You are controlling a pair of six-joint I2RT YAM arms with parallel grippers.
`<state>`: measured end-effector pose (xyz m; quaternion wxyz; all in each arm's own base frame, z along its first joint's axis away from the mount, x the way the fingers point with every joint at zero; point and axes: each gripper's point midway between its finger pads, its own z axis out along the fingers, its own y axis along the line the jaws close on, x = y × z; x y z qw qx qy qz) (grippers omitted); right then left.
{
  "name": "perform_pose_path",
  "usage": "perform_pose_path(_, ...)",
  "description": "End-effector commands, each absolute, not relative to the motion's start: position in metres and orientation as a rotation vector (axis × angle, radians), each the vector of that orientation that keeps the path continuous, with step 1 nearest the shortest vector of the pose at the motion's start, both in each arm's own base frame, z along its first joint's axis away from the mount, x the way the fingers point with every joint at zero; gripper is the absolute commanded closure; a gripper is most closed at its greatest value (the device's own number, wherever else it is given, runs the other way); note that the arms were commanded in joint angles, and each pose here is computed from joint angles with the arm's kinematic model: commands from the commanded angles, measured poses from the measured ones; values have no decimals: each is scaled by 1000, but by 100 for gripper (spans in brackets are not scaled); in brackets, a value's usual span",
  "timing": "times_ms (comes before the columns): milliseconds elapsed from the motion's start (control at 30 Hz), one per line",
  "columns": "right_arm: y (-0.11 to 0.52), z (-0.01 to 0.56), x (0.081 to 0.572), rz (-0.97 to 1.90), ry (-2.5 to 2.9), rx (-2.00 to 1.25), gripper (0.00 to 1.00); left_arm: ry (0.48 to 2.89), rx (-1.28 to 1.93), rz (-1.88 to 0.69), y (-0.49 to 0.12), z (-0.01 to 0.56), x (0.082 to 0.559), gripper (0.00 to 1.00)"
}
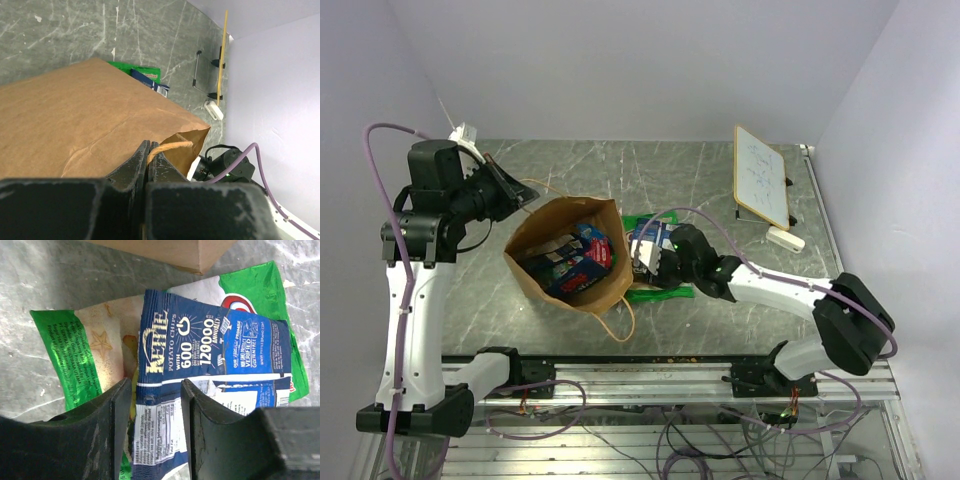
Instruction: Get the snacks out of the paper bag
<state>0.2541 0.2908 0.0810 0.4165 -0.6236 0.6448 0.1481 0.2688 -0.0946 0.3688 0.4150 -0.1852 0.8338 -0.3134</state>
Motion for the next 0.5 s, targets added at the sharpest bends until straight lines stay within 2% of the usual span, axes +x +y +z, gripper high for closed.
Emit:
perform_pose_path(0, 296, 91, 240, 484, 1649, -1494, 55, 2070, -411, -844, -102, 376, 261, 93)
perform_pose_path(33, 296, 93, 239, 492, 1657, -1475, 48, 2074, -411, -847, -102, 375, 261, 93)
perform_pose_path(67, 295, 96, 240, 493, 1671, -1443, 31, 2077, -410, -857, -103, 374, 260, 93)
perform_pose_path(100, 295, 99, 240, 496, 1680, -1410, 23, 2076, -410, -869, -105, 374, 260, 93)
perform_pose_path(467, 282, 132, 225, 573, 1769, -1201, 20, 2136, -393, -937, -114, 363, 250, 93)
